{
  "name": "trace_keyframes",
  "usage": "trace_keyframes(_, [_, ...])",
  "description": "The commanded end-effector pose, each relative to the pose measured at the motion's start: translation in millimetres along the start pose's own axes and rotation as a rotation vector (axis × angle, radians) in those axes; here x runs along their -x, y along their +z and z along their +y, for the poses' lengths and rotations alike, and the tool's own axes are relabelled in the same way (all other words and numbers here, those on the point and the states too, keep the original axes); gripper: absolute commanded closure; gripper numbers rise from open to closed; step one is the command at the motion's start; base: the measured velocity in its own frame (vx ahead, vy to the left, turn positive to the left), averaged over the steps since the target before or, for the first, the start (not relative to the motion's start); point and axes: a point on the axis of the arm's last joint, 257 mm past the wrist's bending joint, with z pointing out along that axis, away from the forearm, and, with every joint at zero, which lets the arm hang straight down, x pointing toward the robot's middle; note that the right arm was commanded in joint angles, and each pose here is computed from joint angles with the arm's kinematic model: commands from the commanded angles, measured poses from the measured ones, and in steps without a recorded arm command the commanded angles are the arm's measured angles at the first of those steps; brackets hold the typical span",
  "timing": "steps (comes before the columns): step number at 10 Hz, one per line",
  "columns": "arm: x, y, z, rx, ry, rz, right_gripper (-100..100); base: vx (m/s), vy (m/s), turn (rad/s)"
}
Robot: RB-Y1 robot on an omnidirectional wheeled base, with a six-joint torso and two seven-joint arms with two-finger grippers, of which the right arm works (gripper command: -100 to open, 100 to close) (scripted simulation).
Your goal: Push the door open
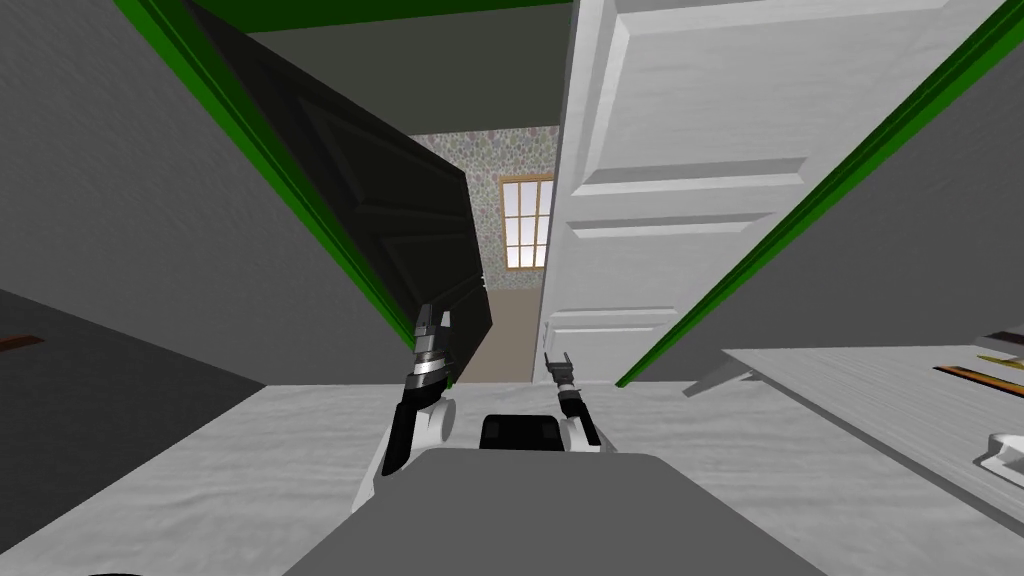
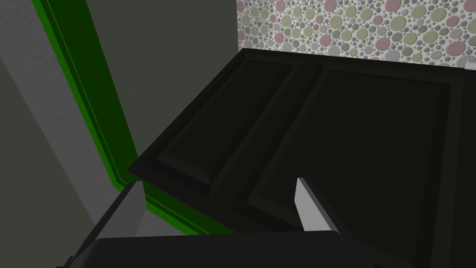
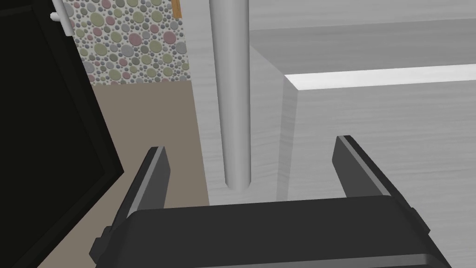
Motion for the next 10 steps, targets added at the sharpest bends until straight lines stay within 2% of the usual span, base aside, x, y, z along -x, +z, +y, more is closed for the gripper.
trace_keyframes(1, [0.4,0.9,1.5,0.004,0.001,-0.001,-100,0.202,0.013,0.026])
trace_keyframes(7, [1.5,3.3,4.3,0.016,0.007,-0.003,-100,0.179,0.002,0.023])
trace_keyframes(8, [1.5,3.3,4.3,0.016,0.007,-0.003,100,-0.013,0.002,-0.005])
trace_keyframes(10, [1.5,3.3,4.3,0.016,0.007,-0.003,100,-0.022,0.0,0.007])
